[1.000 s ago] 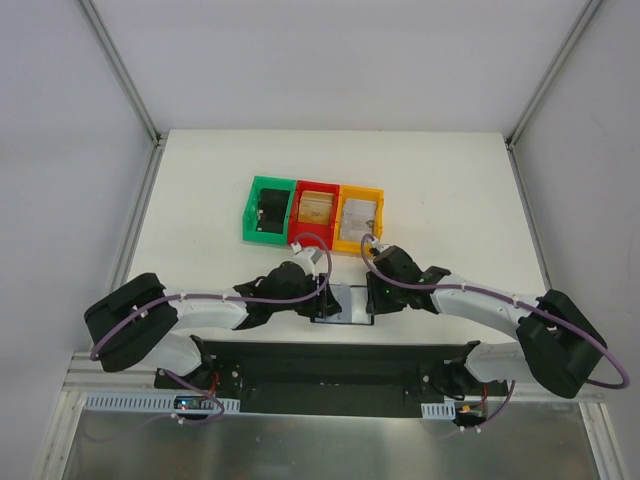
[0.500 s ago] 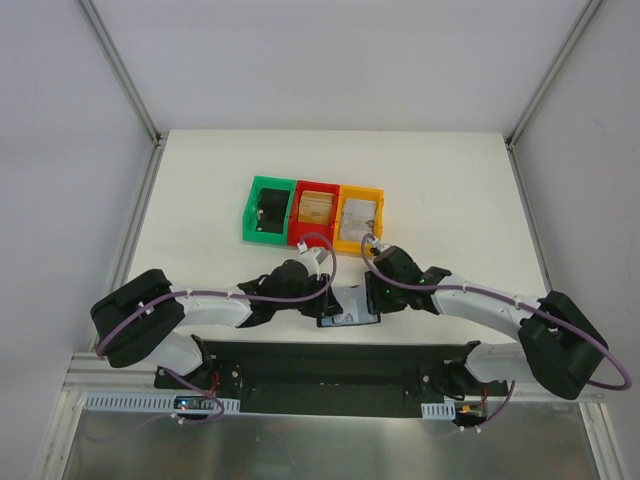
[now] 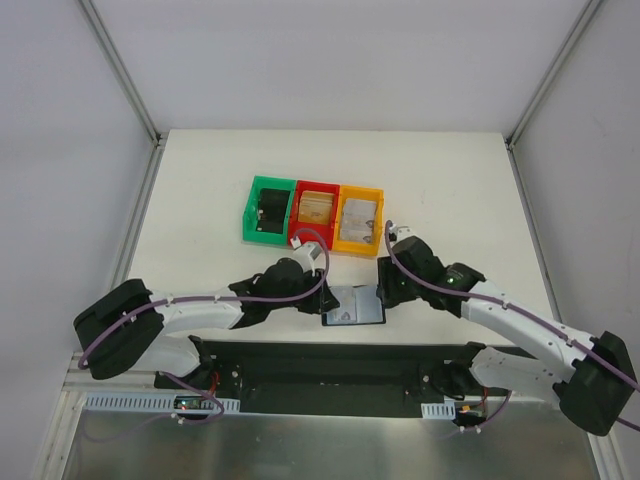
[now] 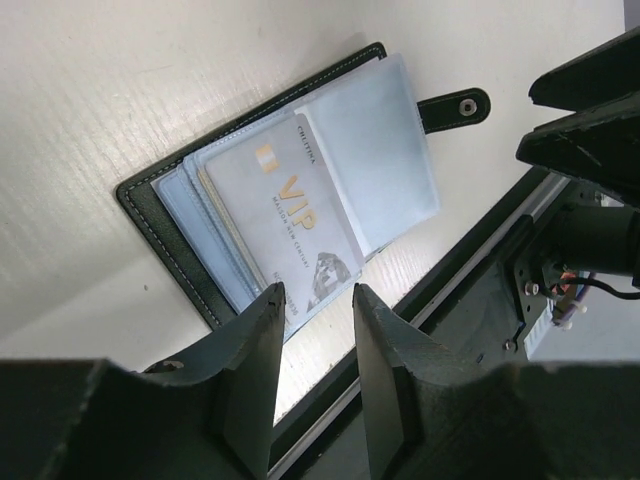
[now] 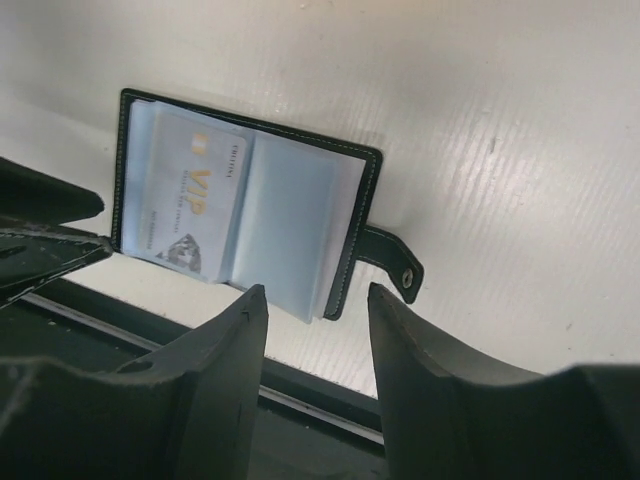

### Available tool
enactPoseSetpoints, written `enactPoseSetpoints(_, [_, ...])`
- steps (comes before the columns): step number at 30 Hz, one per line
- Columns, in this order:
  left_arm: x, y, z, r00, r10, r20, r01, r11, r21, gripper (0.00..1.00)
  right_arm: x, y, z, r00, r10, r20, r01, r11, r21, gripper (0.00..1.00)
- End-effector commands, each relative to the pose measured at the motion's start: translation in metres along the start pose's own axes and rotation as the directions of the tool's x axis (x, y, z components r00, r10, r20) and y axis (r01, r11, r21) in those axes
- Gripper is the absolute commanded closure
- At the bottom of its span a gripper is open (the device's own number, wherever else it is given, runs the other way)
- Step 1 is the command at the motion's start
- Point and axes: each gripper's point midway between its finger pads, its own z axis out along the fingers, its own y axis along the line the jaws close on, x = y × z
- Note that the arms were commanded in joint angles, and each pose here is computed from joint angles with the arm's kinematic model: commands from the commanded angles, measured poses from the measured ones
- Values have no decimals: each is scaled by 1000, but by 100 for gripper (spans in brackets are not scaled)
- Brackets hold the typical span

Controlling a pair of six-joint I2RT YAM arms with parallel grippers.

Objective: Take the credit cards out of the card holder
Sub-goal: Remove the credit card from the card holder.

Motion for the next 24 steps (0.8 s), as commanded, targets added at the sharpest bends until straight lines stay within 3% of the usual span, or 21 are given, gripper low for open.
enactPoseSetpoints(1, [-12,4,-11,998,20,68,-18,999,-28,67,-10,22,-9,1000,-19,13,20,994,-112,55])
enactPoseSetpoints(5, [-17,-9,-12,996,13,89,-16,999,31,68,-5,49,4,1000,-11,-10,8,969,-245,70])
enactPoseSetpoints(11, [-14,-37,1,999,25,25,-29,987,159,72,13,42,30,998,-4,-66,-11,975,-222,83])
enactPoseSetpoints(24, [3,5,20,999,-27,-36,26,1000,-7,86,53,27,56,987,38,-154,-67,980,-188,92])
